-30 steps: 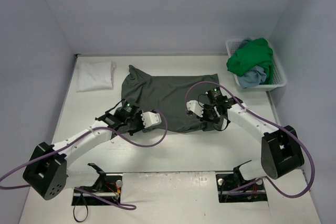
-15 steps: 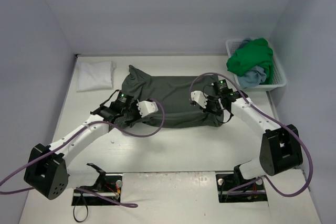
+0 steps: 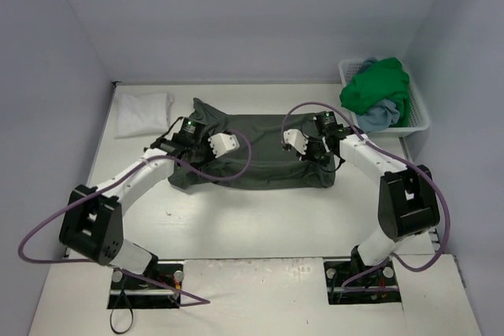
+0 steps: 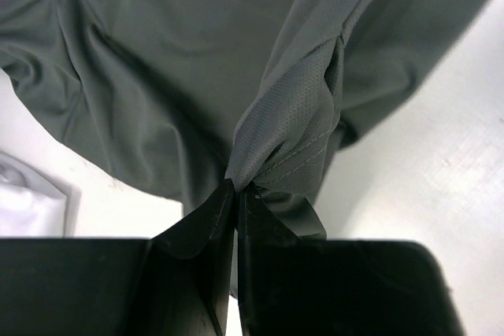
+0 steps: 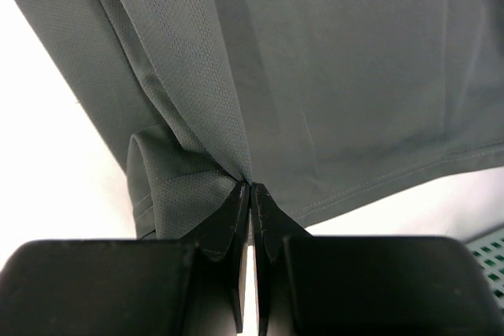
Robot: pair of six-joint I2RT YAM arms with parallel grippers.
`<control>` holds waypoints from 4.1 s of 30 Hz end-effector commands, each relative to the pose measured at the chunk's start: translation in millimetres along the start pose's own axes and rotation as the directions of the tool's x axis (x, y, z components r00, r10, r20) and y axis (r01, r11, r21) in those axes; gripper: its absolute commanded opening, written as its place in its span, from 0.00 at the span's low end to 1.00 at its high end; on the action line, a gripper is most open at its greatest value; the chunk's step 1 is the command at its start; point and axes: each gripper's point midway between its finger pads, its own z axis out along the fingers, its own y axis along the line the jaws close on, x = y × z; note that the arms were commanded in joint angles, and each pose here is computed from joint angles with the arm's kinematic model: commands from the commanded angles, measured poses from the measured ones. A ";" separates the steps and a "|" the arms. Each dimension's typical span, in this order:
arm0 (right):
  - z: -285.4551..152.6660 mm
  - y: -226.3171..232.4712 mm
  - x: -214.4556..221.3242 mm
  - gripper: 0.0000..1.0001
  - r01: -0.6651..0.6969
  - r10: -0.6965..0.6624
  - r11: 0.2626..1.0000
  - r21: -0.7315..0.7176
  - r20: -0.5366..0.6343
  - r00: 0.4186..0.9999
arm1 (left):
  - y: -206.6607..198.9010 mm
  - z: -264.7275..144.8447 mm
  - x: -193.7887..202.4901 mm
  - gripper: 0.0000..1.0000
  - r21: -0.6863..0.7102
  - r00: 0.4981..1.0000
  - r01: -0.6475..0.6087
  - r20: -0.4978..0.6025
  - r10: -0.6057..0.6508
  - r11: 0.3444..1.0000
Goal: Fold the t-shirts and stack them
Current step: Fold the flattened tshirt in 1/3 of the way
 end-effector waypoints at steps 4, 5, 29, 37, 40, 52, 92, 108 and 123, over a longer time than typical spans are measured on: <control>2.5 -34.2 -6.9 0.00 0.007 -0.008 0.998 0.060 0.022 1.000 | 45.3 16.3 -34.3 0.00 -0.063 0.997 -0.034 0.061 0.038 0.997; 2.8 -38.6 -7.6 0.00 0.004 -0.006 0.998 0.067 0.025 1.000 | 48.4 18.8 -34.9 0.00 -0.064 0.998 -0.033 0.059 0.037 0.997; 44.1 -89.8 4.5 0.08 -0.095 0.098 0.977 0.189 -0.007 0.995 | 86.2 60.9 3.1 0.00 -0.098 0.997 -0.025 -0.073 0.018 0.995; 25.0 -109.2 15.5 0.39 -0.247 0.268 0.896 0.368 -0.006 0.963 | 82.9 76.0 12.1 0.24 -0.085 0.995 0.009 -0.103 -0.018 0.996; -4.8 -138.6 13.5 0.39 -0.305 0.326 0.786 0.537 0.059 0.944 | 80.4 77.4 14.5 0.34 -0.085 0.994 0.016 -0.111 -0.026 0.996; -72.6 -124.9 -1.0 0.39 -0.425 0.398 0.701 0.572 0.179 0.900 | 75.5 74.6 15.4 0.37 -0.096 0.989 0.039 -0.139 -0.052 0.995; 29.5 4.1 -5.9 0.00 -0.288 0.286 0.957 0.043 0.034 0.958 | 50.6 76.1 17.2 0.15 -0.048 0.992 0.070 -0.105 -0.075 0.996; 47.4 -24.8 17.3 0.00 -0.300 0.312 0.930 0.213 -0.025 0.950 | 44.1 78.1 25.3 0.10 -0.041 0.991 0.055 -0.118 -0.060 0.998; 42.1 -74.6 40.9 0.00 -0.333 0.397 0.818 0.468 -0.042 0.917 | 33.9 75.7 39.4 0.08 -0.040 0.990 0.028 -0.134 -0.034 0.999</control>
